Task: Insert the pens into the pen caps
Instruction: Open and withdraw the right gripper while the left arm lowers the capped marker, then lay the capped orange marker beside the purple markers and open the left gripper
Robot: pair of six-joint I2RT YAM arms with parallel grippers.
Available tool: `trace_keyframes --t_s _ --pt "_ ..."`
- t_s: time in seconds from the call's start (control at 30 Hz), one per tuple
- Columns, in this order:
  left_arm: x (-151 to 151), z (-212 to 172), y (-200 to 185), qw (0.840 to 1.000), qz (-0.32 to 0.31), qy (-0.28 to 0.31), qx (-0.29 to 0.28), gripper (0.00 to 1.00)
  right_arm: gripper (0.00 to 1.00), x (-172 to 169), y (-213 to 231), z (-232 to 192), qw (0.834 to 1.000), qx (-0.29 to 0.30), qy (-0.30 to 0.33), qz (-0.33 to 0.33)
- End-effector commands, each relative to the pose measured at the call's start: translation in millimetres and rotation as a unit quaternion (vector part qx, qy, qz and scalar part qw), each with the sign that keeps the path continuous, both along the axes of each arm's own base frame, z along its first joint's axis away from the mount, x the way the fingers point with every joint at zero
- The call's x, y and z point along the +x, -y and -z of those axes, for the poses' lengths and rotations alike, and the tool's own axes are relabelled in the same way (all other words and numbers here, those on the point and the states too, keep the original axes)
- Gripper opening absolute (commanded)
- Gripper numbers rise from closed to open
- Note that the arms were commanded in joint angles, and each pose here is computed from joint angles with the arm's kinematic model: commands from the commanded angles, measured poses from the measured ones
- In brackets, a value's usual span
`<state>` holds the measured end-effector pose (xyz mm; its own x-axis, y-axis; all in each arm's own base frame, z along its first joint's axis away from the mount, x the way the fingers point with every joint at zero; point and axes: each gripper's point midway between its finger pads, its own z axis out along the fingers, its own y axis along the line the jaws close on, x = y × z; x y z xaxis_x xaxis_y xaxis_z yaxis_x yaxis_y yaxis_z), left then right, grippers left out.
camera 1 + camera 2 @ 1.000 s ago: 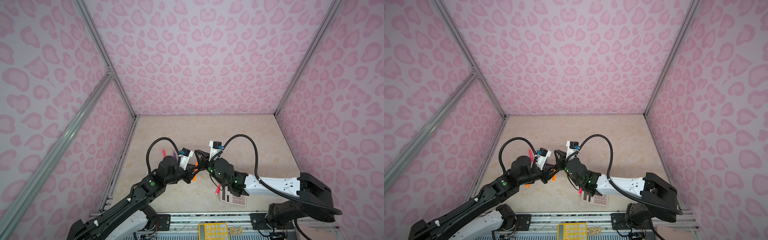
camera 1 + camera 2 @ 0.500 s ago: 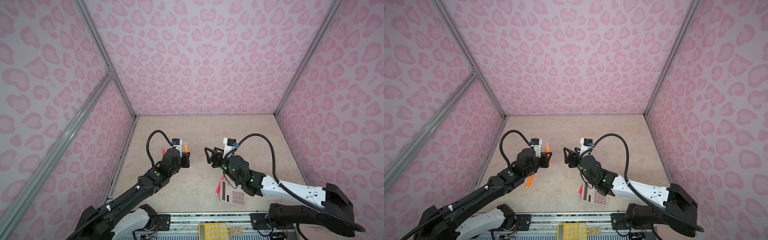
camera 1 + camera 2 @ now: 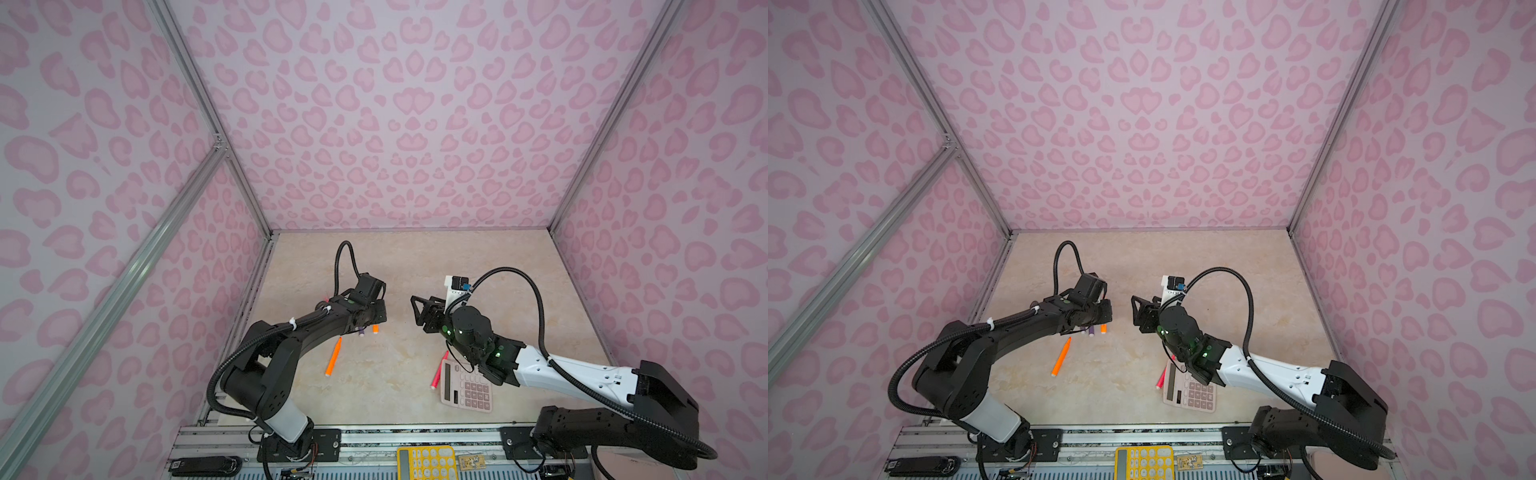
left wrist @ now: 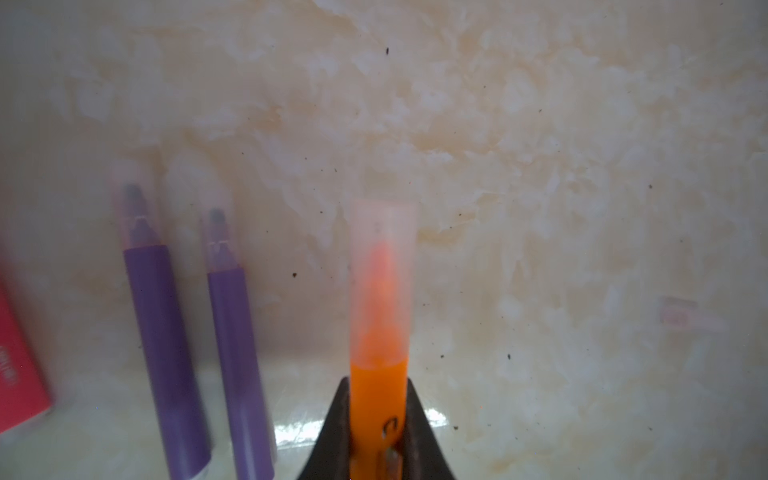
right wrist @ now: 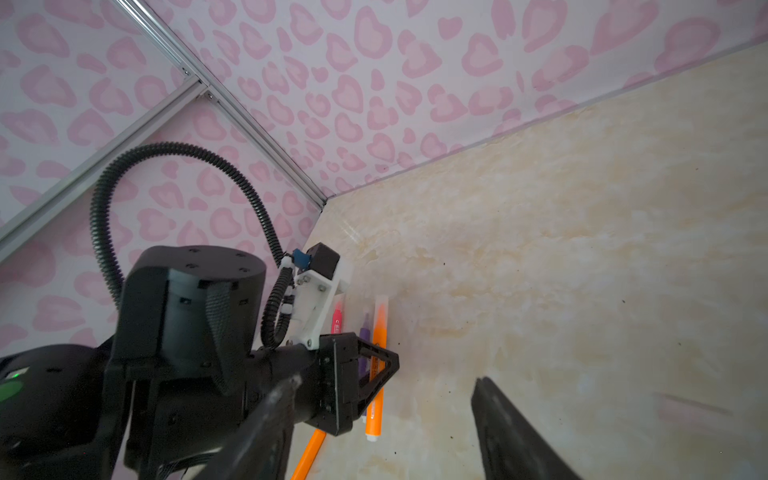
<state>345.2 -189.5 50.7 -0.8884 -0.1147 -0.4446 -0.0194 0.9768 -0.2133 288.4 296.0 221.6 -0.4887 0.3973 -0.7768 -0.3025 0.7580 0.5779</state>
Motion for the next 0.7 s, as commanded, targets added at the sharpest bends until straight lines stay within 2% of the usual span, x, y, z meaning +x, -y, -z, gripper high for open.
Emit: trace_keyframes --t_s 0.0,0.13,0.17,0.27,0.37,0.5,0.57,0.67 --pt "-7 18 -5 0.999 0.003 -0.045 0.029 0.04 0.69 4 -1 -2 1.0 0.005 -0.003 -0.002" --pt "-7 27 -5 0.997 0.003 -0.061 0.039 0.03 0.69 7 5 2 1.0 0.009 -0.003 0.004" --pt "-7 29 -6 0.997 0.002 -0.063 0.043 0.06 0.69 7 5 3 1.0 0.009 -0.002 0.005" --pt "-7 29 -9 0.996 -0.001 -0.066 0.052 0.26 0.69 13 11 2 1.0 0.002 -0.007 0.013" --pt "-8 30 -9 0.996 -0.003 -0.068 0.052 0.33 0.7 19 20 4 1.0 -0.002 -0.011 0.024" --pt "-8 28 -11 0.996 -0.004 -0.066 0.054 0.35 0.7 26 37 10 0.999 -0.001 -0.013 0.045" --pt "-9 24 -10 0.997 -0.002 -0.06 0.051 0.4 0.7 30 46 9 0.998 -0.001 -0.014 0.054" --pt "-9 10 -6 0.999 0.008 -0.037 0.032 0.42 0.7 36 62 9 0.997 -0.012 -0.017 0.077"
